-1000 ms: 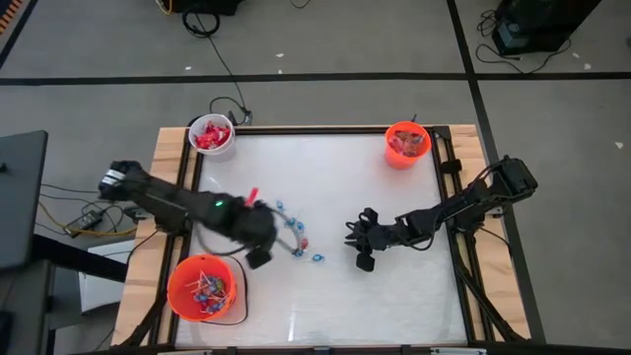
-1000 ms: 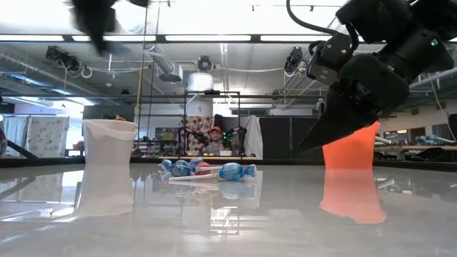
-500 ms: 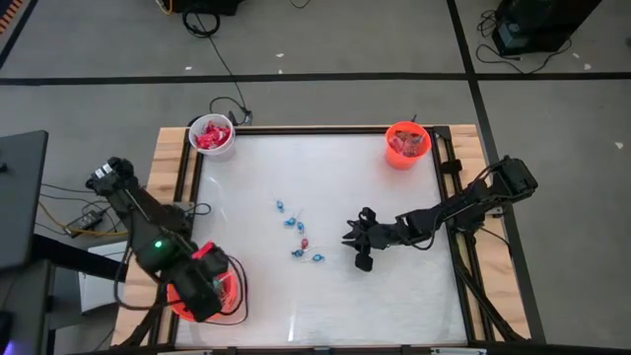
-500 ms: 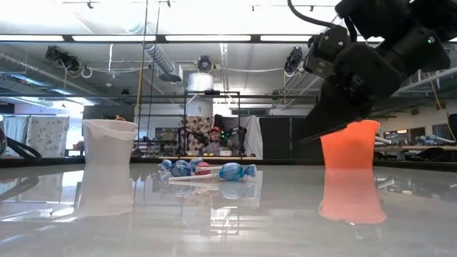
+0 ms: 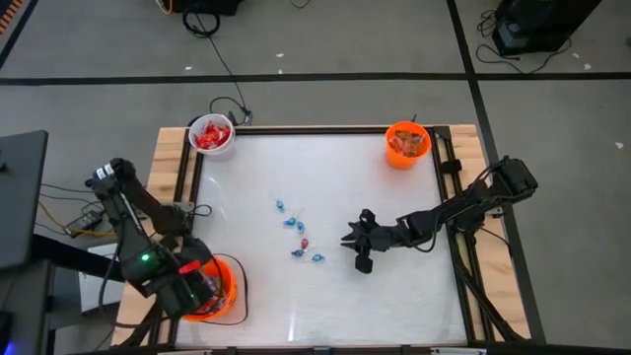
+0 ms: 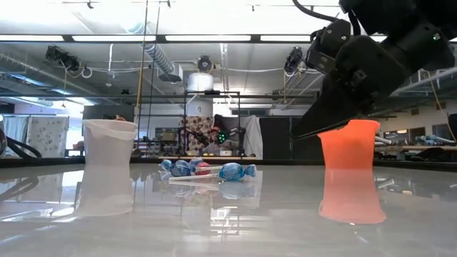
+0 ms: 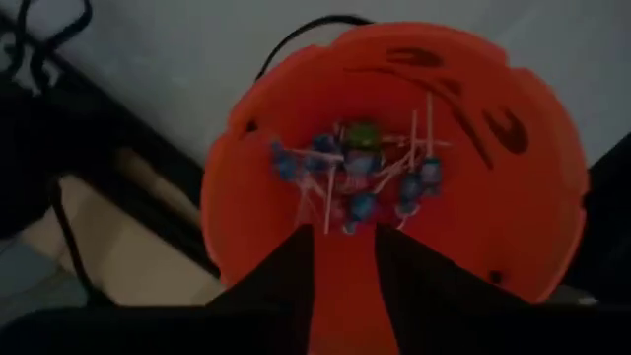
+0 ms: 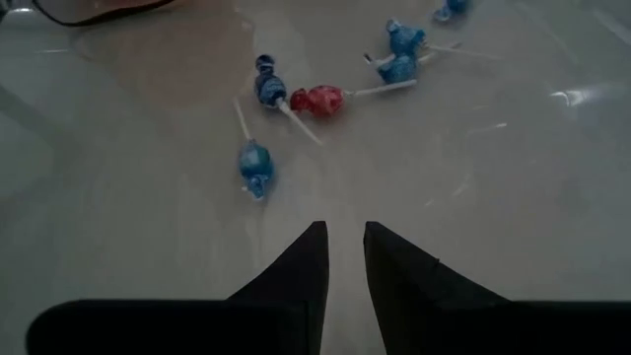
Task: Sort candy by brand, put in halloween buckets
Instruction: Put the blue lollipop into the bottom orange bucket
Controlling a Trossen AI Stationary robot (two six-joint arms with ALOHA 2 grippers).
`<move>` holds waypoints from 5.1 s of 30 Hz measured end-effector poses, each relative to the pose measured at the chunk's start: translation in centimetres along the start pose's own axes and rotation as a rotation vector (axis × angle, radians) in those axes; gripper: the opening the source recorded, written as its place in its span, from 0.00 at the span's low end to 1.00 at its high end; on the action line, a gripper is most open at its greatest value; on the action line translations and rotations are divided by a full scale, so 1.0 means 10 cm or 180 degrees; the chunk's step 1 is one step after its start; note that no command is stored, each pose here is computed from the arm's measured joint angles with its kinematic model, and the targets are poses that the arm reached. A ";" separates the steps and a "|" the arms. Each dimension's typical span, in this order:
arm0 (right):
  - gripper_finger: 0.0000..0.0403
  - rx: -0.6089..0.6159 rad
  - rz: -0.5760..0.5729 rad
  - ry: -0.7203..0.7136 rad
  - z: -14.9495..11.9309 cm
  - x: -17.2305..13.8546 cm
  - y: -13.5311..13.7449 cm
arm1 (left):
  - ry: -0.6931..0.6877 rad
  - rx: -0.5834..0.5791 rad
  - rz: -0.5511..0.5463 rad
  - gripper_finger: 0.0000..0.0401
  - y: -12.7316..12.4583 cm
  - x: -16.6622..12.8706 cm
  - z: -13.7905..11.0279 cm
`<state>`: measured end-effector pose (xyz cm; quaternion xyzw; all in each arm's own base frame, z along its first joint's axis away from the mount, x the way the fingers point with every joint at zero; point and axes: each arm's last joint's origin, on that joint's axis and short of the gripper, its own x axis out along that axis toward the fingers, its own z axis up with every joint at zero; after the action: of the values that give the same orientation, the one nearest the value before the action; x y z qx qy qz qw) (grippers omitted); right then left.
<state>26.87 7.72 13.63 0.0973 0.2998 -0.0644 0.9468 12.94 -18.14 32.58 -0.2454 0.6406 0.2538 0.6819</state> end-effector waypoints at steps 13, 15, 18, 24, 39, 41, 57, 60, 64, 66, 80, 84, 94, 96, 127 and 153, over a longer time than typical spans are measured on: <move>0.21 -0.0016 0.0009 -0.0008 0.00 0.00 0.00 | -0.2123 -0.0002 0.0283 0.43 0.03 0.06 0.57; 0.21 -0.0016 0.0010 -0.0008 0.00 0.00 0.00 | -0.2234 -0.0207 0.0407 0.43 0.05 0.20 0.72; 0.21 -0.0017 0.0012 -0.0005 0.00 0.00 0.00 | -0.2275 -0.0096 0.0520 0.43 0.03 0.46 0.90; 0.21 -0.0017 0.0013 -0.0005 0.00 0.00 0.00 | -0.2430 0.0950 0.0407 0.43 -0.10 1.07 1.19; 0.21 0.0069 0.0102 0.0035 0.00 0.00 0.01 | -0.2529 -0.0142 0.0299 0.43 0.43 1.56 1.96; 0.21 0.0091 0.0141 0.0053 -0.01 0.00 0.02 | -0.2584 -0.0641 0.0131 0.43 0.47 1.56 2.03; 0.21 0.0036 0.0390 0.0105 -0.04 -0.04 0.13 | -0.1932 -0.1806 -0.0243 0.43 0.43 2.00 2.13; 0.21 0.0038 0.0404 0.0074 -0.03 -0.04 0.14 | -0.1895 -0.1816 -0.0200 0.43 0.44 2.03 2.13; 0.21 0.0037 0.0406 0.0070 -0.03 -0.04 0.14 | -0.1892 -0.1739 -0.0103 0.43 0.45 2.07 2.14; 0.21 0.0038 0.0405 0.0070 -0.03 -0.04 0.14 | -0.1907 -0.1768 -0.0092 0.43 0.46 2.10 2.16; 0.21 0.0041 0.0434 0.0072 -0.03 -0.04 0.14 | -0.2053 -0.1804 -0.0133 0.43 0.46 2.19 2.29; 0.21 0.0040 0.0433 0.0073 -0.03 -0.04 0.14 | -0.2068 -0.1711 -0.0077 0.43 0.48 2.19 2.32; 0.21 0.0038 0.0433 0.0078 -0.03 -0.04 0.14 | -0.2064 -0.1493 0.0113 0.37 0.56 2.26 2.41; 0.21 0.0037 0.0433 0.0078 -0.03 -0.04 0.14 | -0.2039 -0.1414 0.0174 0.32 0.57 2.29 2.41; 0.21 0.0003 0.0212 0.0025 -0.02 -0.02 0.08 | -0.1071 0.1621 -0.1021 0.01 0.27 1.01 1.31; 0.21 0.0037 0.0119 0.0056 -0.04 -0.02 0.07 | -0.0022 0.0727 -0.0398 0.01 0.30 0.15 0.04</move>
<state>26.62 8.47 13.57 0.1090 0.3059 -0.0476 0.9446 11.30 -15.58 31.07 -0.2047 0.6464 0.1371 0.7221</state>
